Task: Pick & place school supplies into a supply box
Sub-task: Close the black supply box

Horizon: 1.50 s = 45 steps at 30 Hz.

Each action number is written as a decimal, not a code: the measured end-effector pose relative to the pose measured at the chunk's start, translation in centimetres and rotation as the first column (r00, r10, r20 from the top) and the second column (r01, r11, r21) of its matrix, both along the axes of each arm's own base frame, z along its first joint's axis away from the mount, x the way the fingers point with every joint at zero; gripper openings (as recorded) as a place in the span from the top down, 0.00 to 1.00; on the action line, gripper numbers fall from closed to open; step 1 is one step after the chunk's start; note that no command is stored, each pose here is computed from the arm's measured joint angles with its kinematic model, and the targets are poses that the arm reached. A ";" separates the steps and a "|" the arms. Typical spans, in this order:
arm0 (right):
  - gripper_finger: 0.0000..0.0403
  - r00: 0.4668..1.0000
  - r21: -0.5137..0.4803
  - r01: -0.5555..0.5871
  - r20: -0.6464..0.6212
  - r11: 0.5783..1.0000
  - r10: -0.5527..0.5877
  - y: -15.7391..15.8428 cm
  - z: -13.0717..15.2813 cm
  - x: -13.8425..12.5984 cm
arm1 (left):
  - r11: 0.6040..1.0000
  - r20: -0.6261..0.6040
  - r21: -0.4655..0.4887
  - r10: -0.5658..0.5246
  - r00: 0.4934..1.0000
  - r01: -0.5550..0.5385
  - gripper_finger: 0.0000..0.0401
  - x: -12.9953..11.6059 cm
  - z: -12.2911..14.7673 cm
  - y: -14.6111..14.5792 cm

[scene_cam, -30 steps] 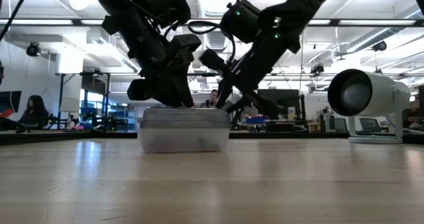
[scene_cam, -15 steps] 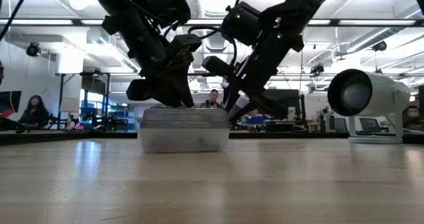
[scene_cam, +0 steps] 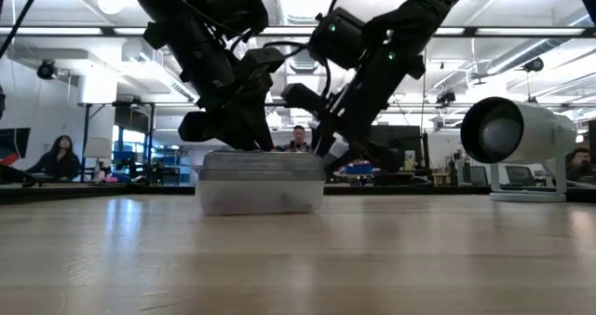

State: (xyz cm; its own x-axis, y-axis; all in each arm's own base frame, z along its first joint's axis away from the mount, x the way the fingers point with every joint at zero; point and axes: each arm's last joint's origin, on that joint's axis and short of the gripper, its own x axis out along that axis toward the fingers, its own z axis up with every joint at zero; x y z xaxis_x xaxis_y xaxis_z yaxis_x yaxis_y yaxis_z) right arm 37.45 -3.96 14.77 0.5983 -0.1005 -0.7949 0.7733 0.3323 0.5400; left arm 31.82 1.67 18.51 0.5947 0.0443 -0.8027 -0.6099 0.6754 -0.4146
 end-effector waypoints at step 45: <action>0.90 0.997 -0.071 -0.039 -0.076 0.997 0.034 0.7 -1.8 0.5 | 1.000 0.034 0.028 0.010 0.999 -0.011 0.74 -0.6 1.3 -0.5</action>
State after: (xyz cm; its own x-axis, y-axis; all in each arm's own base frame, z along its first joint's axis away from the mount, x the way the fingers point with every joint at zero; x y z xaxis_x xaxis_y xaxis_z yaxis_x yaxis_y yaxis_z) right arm 37.94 -3.24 12.97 0.5423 -0.1384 -0.8287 0.7969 0.3974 0.4551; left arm 31.25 1.20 19.83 0.6209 0.0731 -0.7805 -0.6029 0.6808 -0.4159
